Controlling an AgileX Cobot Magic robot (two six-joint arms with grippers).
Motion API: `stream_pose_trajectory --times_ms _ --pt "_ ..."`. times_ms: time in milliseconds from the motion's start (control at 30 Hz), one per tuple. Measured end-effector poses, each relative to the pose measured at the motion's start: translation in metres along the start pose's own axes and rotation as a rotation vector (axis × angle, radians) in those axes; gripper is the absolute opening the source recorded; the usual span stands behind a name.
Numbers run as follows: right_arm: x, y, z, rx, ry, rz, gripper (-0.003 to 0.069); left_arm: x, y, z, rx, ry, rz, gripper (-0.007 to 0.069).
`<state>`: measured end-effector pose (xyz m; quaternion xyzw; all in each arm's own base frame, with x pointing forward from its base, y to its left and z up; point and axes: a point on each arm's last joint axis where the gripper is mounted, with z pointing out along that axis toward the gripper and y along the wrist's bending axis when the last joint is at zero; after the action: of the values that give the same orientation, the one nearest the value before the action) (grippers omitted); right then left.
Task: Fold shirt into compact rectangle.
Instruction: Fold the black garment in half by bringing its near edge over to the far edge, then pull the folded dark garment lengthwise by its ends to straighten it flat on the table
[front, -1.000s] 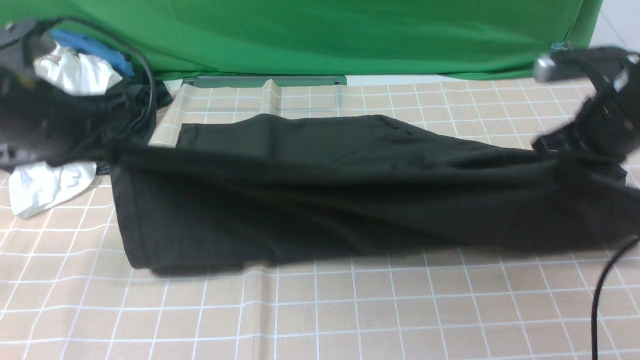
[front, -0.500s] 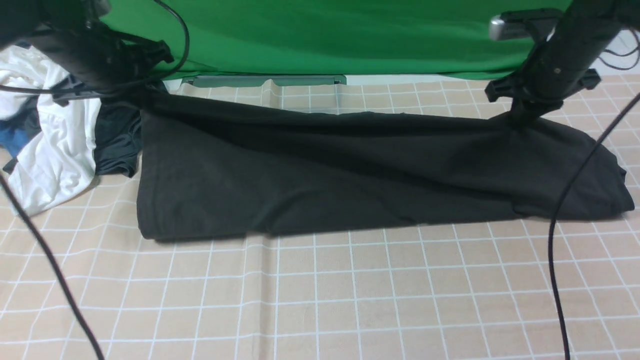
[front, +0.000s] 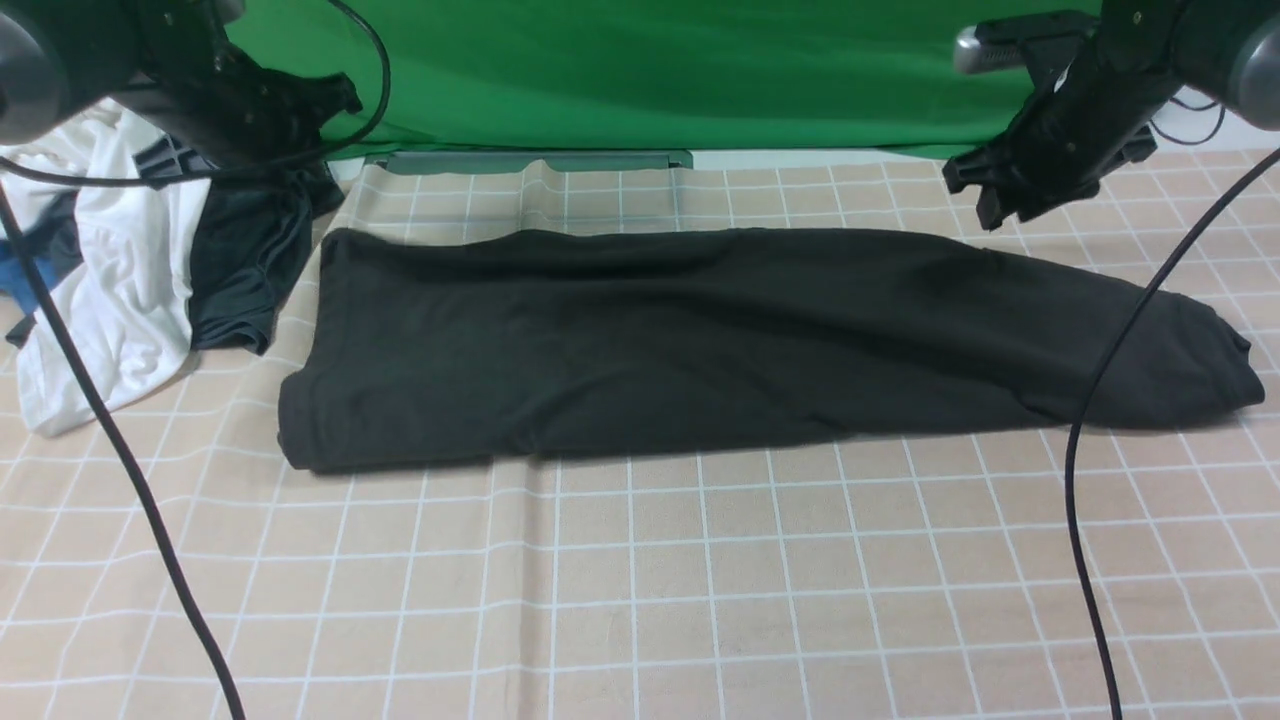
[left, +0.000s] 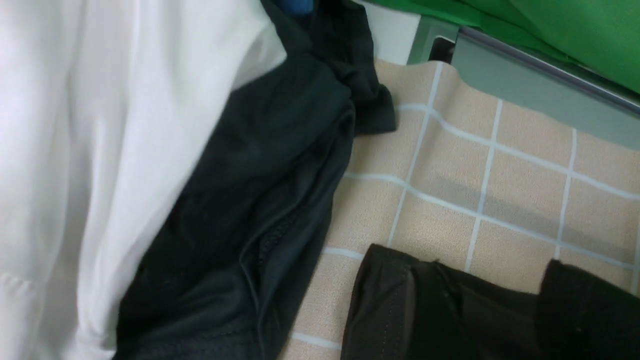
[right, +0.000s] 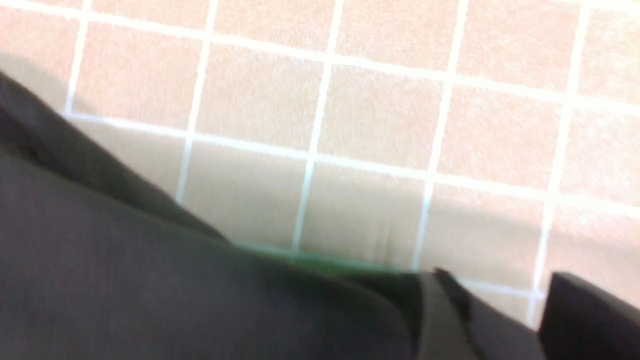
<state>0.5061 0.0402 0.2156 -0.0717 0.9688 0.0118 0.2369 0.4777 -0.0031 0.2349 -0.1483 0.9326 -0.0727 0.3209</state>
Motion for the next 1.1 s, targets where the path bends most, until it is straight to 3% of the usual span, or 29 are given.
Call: stream_pose_trajectory --times_ms 67,167,200,300,400,600,867,1100 --pt "-0.001 0.000 -0.018 -0.001 0.029 -0.002 0.0333 -0.001 -0.004 -0.008 0.026 0.029 0.006 0.0331" --pt "0.001 0.006 -0.047 -0.049 0.078 0.007 0.0221 0.003 -0.018 -0.022 0.099 0.105 0.086 0.0309" --pt "0.001 0.010 -0.055 -0.085 0.084 -0.002 0.0141 0.009 -0.026 -0.026 0.123 0.148 0.131 0.0279" --pt "0.002 0.032 -0.070 -0.216 0.085 -0.058 0.0047 0.036 -0.053 -0.030 0.147 0.291 0.274 0.0130" --pt "0.011 0.060 -0.062 -0.296 0.124 -0.121 0.0039 0.070 -0.074 -0.025 0.138 0.408 0.369 0.0034" --pt "0.035 0.102 -0.040 -0.360 0.229 -0.241 0.0039 0.123 -0.084 -0.011 0.122 0.554 0.437 0.0019" --pt "0.041 0.111 -0.003 -0.341 0.216 -0.219 0.0039 0.149 -0.067 0.004 0.062 0.595 0.372 0.0019" --pt "0.033 0.094 0.024 -0.135 0.113 -0.207 0.0039 0.149 -0.064 0.003 0.053 0.600 0.355 0.0019"
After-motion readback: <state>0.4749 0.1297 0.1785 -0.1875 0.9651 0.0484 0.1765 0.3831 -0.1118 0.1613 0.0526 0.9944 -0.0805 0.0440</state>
